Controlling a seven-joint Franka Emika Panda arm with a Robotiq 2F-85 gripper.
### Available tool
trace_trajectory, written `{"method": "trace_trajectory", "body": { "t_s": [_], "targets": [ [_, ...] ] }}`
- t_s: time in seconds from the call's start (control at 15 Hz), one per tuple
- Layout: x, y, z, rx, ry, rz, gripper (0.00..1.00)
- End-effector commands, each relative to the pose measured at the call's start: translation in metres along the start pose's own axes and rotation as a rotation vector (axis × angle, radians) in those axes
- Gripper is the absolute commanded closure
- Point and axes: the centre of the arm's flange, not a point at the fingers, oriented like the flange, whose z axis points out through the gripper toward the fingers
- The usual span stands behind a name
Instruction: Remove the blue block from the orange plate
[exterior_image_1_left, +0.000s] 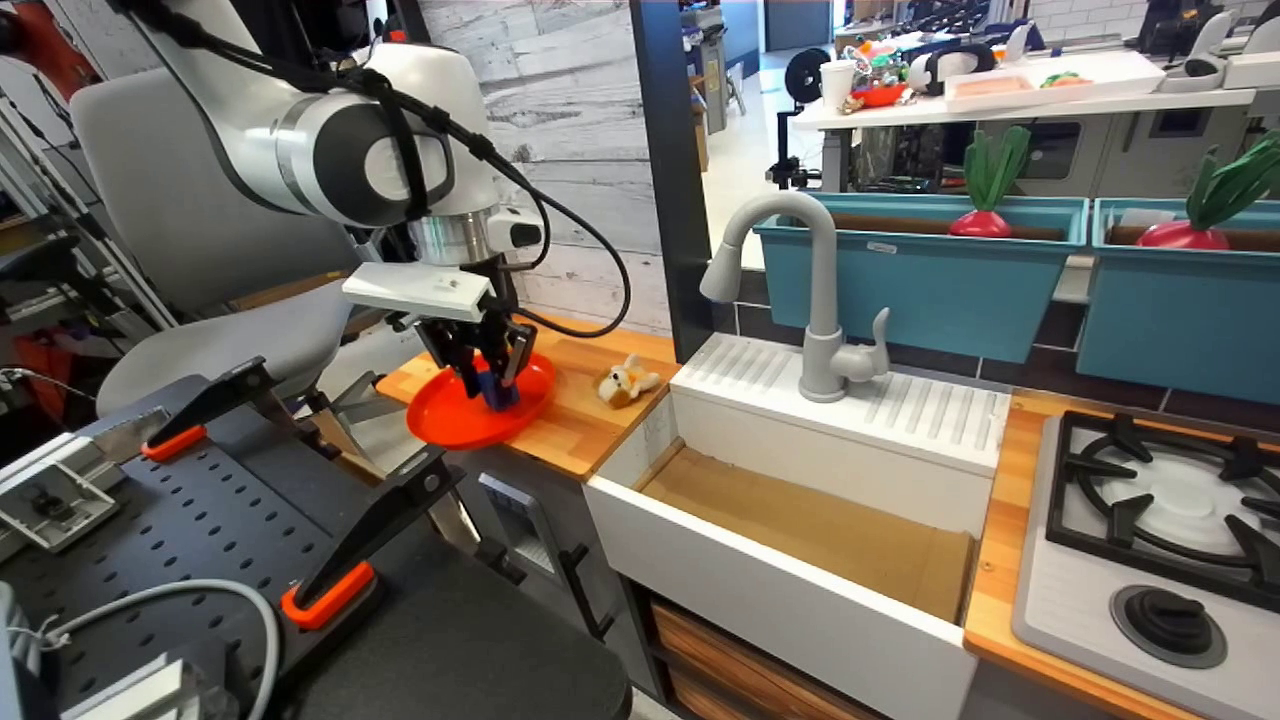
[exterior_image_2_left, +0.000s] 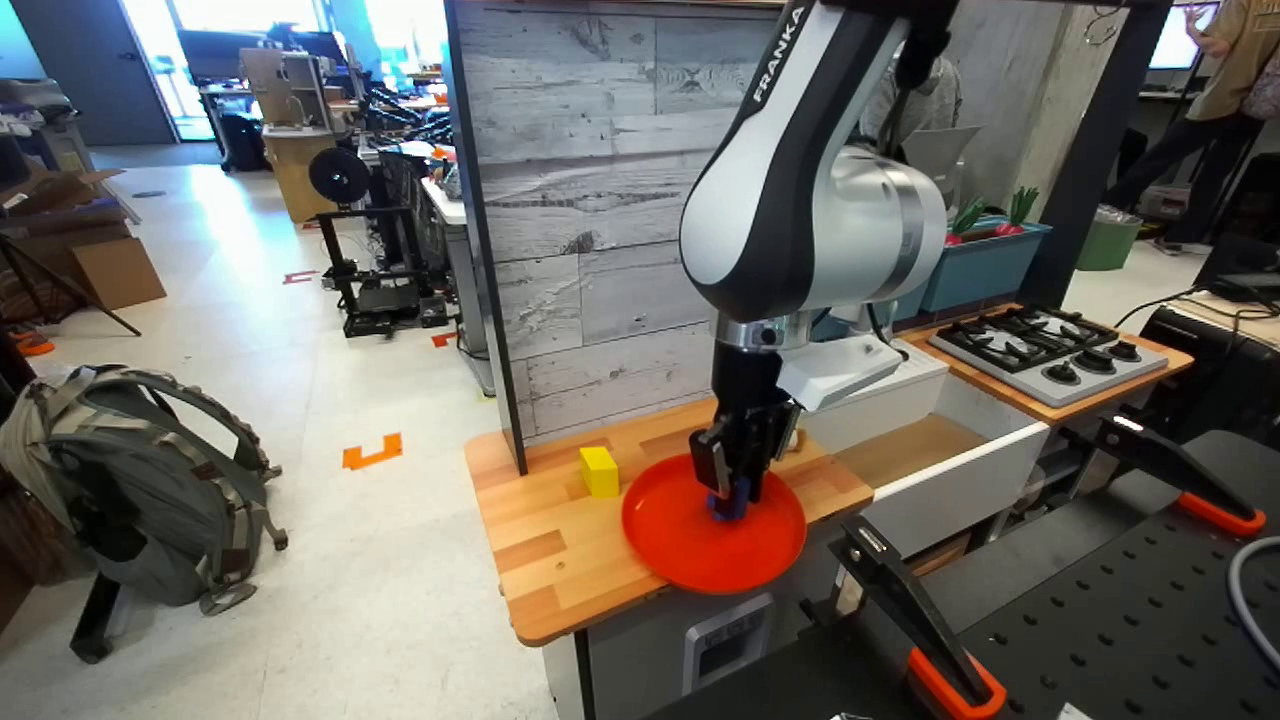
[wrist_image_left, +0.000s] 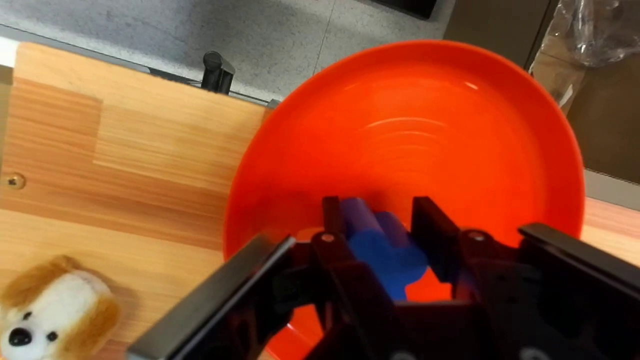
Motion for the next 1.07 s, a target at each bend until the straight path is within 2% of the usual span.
{"method": "trace_trajectory", "body": {
  "t_s": [0.0, 0.27, 0.47, 0.73, 1.0],
  "targets": [
    [-0.009, -0.002, -0.035, -0.017, 0.041, -0.028, 0.85],
    [-0.002, 0.017, -0.079, -0.034, 0.124, 0.006, 0.85],
    [0.013, 0.051, -0.104, -0.049, 0.202, 0.081, 0.85],
    [0.030, 0.092, -0.107, -0.060, 0.236, 0.167, 0.85],
    [0.040, 0.102, -0.087, -0.065, 0.214, 0.203, 0.85]
  ]
}}
